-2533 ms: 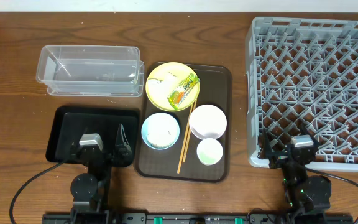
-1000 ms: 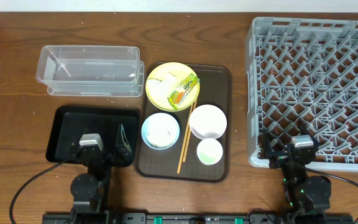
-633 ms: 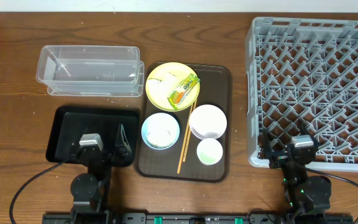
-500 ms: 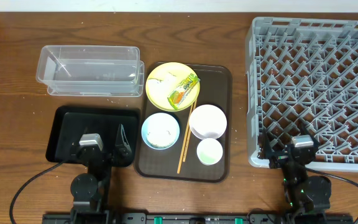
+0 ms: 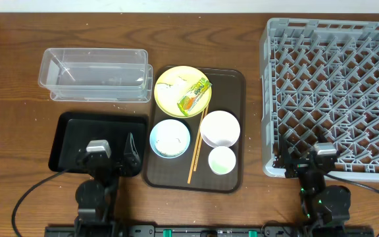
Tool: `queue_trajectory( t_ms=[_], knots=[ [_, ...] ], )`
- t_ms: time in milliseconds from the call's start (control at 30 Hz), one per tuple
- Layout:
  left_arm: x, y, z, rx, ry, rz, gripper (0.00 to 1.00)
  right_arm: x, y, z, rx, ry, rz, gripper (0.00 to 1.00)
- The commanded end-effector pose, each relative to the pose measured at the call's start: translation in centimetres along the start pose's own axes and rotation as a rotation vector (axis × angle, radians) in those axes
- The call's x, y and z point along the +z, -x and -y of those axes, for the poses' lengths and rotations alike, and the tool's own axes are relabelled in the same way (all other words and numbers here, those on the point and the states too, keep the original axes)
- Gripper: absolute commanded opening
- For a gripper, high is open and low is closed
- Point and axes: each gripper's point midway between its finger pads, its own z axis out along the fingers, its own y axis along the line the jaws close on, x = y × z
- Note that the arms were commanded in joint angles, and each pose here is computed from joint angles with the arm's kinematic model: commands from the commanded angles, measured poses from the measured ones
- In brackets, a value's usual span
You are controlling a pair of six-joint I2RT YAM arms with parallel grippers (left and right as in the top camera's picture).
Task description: Sort waste into correct bins and load items into the dishwasher rack
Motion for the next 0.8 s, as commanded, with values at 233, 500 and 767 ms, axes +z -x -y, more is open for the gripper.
queue_trajectory(
  t_ms=[233,500,767],
  knots=[
    [1.0,4.0,0.7,0.003,0.033,-0.180,1.00,0.7,4.4,1.2,0.025,-0.097,-0.062,0.99],
    [4.1,5.6,3.0,0.014,-0.033,-0.455,1.00,4.0,6.0,0.9,0.000,-0.106,-0.281,0.99],
    [5.1,4.0,4.7,-0.039,-0.066,-0.865,1.00,5.8,5.7,0.0,-0.004,-0.089,-0.639,0.99]
  ],
)
